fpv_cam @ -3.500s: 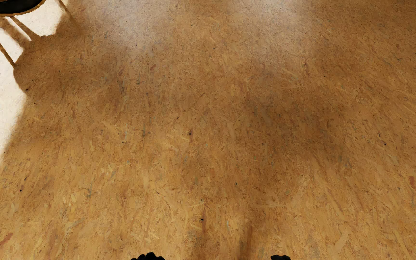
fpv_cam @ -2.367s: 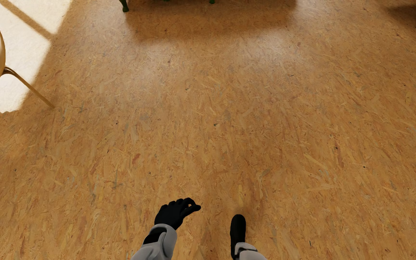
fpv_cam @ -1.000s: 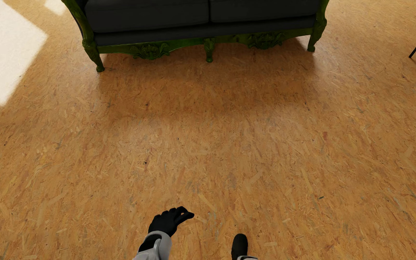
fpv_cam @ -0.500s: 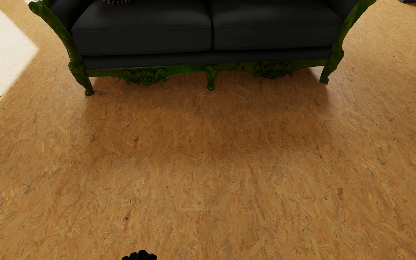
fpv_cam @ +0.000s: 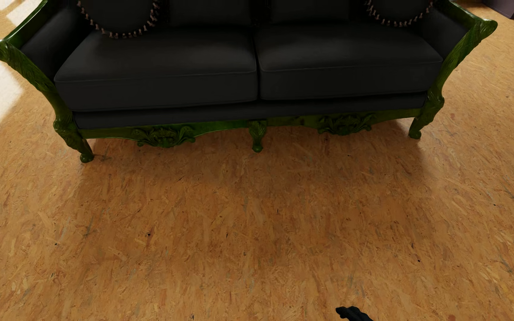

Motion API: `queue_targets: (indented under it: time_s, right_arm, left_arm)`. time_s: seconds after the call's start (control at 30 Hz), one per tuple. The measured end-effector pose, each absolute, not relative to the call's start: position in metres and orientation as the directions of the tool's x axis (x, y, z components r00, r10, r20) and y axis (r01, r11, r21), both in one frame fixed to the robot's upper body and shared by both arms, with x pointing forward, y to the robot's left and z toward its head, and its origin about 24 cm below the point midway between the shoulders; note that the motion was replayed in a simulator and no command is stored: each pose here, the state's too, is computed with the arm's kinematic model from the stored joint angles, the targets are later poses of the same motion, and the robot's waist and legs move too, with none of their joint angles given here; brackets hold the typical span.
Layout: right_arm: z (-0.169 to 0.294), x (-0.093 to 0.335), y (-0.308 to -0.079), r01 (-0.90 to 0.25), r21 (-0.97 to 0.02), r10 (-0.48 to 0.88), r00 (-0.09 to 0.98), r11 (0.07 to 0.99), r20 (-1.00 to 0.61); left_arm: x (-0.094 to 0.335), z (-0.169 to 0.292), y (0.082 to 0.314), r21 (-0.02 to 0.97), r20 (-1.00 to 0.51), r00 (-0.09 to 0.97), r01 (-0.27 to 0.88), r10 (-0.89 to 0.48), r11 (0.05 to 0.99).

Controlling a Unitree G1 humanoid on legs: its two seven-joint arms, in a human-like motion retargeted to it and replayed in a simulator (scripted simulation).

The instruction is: Head to dark sofa

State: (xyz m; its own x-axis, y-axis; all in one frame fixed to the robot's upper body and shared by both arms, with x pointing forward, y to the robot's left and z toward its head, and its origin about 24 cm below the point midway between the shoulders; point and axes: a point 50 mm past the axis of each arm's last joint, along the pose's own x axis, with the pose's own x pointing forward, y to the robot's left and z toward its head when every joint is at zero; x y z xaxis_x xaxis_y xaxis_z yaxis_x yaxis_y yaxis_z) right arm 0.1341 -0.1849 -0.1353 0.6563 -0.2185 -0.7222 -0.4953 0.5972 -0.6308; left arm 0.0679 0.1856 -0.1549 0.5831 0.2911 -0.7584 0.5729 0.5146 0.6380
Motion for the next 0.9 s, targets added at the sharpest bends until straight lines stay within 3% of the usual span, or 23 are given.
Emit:
queue_targets:
  time_s: [0.03, 0.1, 0.13, 0.2, 0.3, 0.4, 0.47, 0.53, 0.63, 0.73, 0.83, 0.9]
  right_arm:
    - [-0.14, 0.123, -0.187, -0.56, -0.601, -0.191, 0.621, 0.57, -0.76]
    - [-0.14, 0.115, -0.194, -0.695, -0.58, -0.1, 0.601, 0.426, -0.793]
    - [-0.138, 0.113, -0.198, -0.705, -0.585, -0.091, 0.604, 0.401, -0.791]
    - [-0.134, 0.103, -0.213, -0.622, -0.605, -0.177, 0.61, 0.497, -0.772]
    - [-0.133, 0.089, -0.222, -0.467, -0.629, -0.325, 0.577, 0.621, -0.749]
    - [-0.137, 0.084, -0.217, -0.513, -0.598, -0.302, 0.547, 0.615, -0.78]
    - [-0.14, 0.083, -0.214, -0.576, -0.57, -0.265, 0.528, 0.586, -0.807]
    - [-0.14, 0.082, -0.213, -0.569, -0.567, -0.268, 0.525, 0.595, -0.808]
    - [-0.142, 0.081, -0.207, -0.55, -0.558, -0.274, 0.514, 0.622, -0.813]
    - [-0.147, 0.08, -0.2, -0.55, -0.534, -0.274, 0.486, 0.642, -0.83]
    - [-0.147, 0.093, -0.188, -0.53, -0.532, -0.249, 0.513, 0.661, -0.821]
    - [-0.145, 0.098, -0.183, -0.52, -0.546, -0.225, 0.555, 0.657, -0.801]
  left_arm:
    - [0.065, -0.158, 0.181, 0.619, -0.775, 0.572, 0.605, 0.268, 0.501]
    - [0.074, -0.159, 0.173, 0.616, -0.775, 0.593, 0.635, 0.217, 0.466]
    - [0.084, -0.158, 0.169, 0.629, -0.762, 0.618, 0.636, 0.192, 0.446]
    - [0.109, -0.152, 0.163, 0.666, -0.723, 0.676, 0.629, 0.142, 0.401]
    - [0.155, -0.136, 0.149, 0.729, -0.626, 0.775, 0.539, 0.091, 0.422]
    - [0.192, -0.113, 0.136, 0.786, -0.496, 0.868, 0.443, 0.014, 0.432]
    - [0.207, -0.101, 0.127, 0.799, -0.435, 0.9, 0.401, -0.029, 0.448]
    - [0.212, -0.096, 0.119, 0.801, -0.41, 0.911, 0.388, -0.054, 0.456]
    - [0.201, -0.105, 0.121, 0.787, -0.459, 0.888, 0.425, -0.034, 0.448]
    - [0.164, -0.132, 0.139, 0.722, -0.624, 0.78, 0.553, 0.046, 0.416]
    - [0.135, -0.148, 0.157, 0.625, -0.764, 0.644, 0.725, 0.036, 0.29]
    - [0.13, -0.148, 0.174, 0.609, -0.785, 0.618, 0.763, 0.028, 0.219]
